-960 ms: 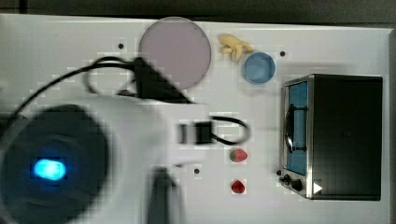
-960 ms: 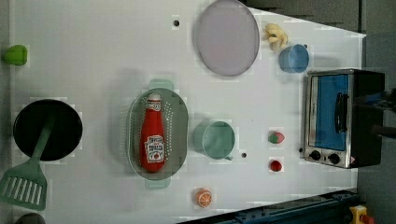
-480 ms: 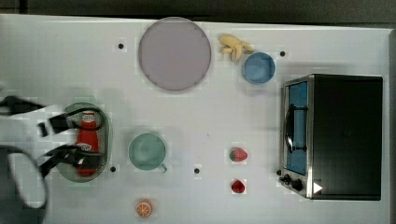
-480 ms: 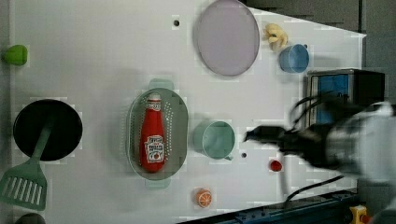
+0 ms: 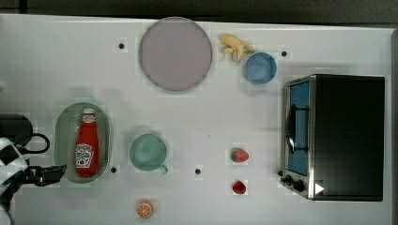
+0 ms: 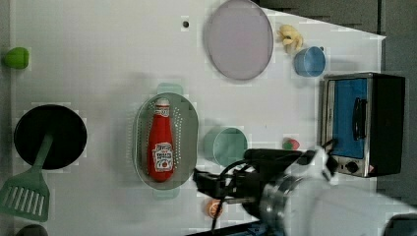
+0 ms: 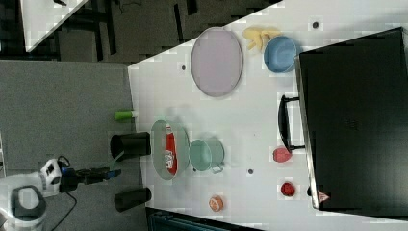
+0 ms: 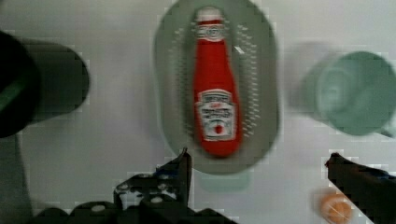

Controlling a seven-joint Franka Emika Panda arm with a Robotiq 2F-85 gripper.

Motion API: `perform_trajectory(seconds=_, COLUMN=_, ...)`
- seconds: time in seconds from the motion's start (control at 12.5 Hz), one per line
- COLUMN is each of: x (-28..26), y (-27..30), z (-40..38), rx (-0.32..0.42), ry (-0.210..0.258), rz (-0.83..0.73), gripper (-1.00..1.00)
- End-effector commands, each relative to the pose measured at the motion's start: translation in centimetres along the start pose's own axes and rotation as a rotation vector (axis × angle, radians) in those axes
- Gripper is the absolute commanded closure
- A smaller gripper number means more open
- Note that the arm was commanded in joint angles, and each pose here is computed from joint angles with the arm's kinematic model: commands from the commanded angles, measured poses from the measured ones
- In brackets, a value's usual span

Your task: Pick ketchup from strainer and place it on the table

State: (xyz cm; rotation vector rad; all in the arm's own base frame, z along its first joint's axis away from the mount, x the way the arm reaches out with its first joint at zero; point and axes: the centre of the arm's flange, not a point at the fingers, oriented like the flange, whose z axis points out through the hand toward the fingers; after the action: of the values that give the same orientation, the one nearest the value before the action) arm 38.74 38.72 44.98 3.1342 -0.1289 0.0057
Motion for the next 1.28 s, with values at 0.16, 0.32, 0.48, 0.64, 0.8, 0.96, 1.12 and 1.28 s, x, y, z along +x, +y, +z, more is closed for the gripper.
perform_trajectory(seconds=0.16, x=0.3, y=2.1, z=9.8, rx=0.025, ry=-0.045, rz=0.054, gripper=-1.00)
perform_trajectory(seconds=0.32, x=0.0, y=2.6, z=13.2, rx=0.041, ry=-0.014, rz=0.005, gripper=-1.00)
perform_trajectory(seconds=0.48, x=-0.2, y=2.6, z=15.9, rx=0.070, ry=-0.011, rz=-0.037, gripper=-1.00)
perform_trajectory(seconds=0.64, x=0.0, y=2.4, z=18.2, rx=0.097, ry=-0.032, rz=-0.058, gripper=-1.00)
perform_trajectory(seconds=0.8, x=0.3, y=2.5, z=20.3, rx=0.108, ry=-0.047, rz=-0.089, gripper=-1.00)
perform_trajectory(seconds=0.96, x=0.6, y=2.6, z=22.3, rx=0.122, ry=-0.059, rz=-0.099, gripper=-1.00)
perform_trajectory(seconds=1.12, x=0.6, y=2.6, z=24.2, rx=0.136, ry=-0.075, rz=-0.077, gripper=-1.00)
perform_trajectory(seconds=1.28, x=0.8, y=2.3, z=25.9, rx=0.133, ry=-0.086, rz=-0.062, gripper=-1.00)
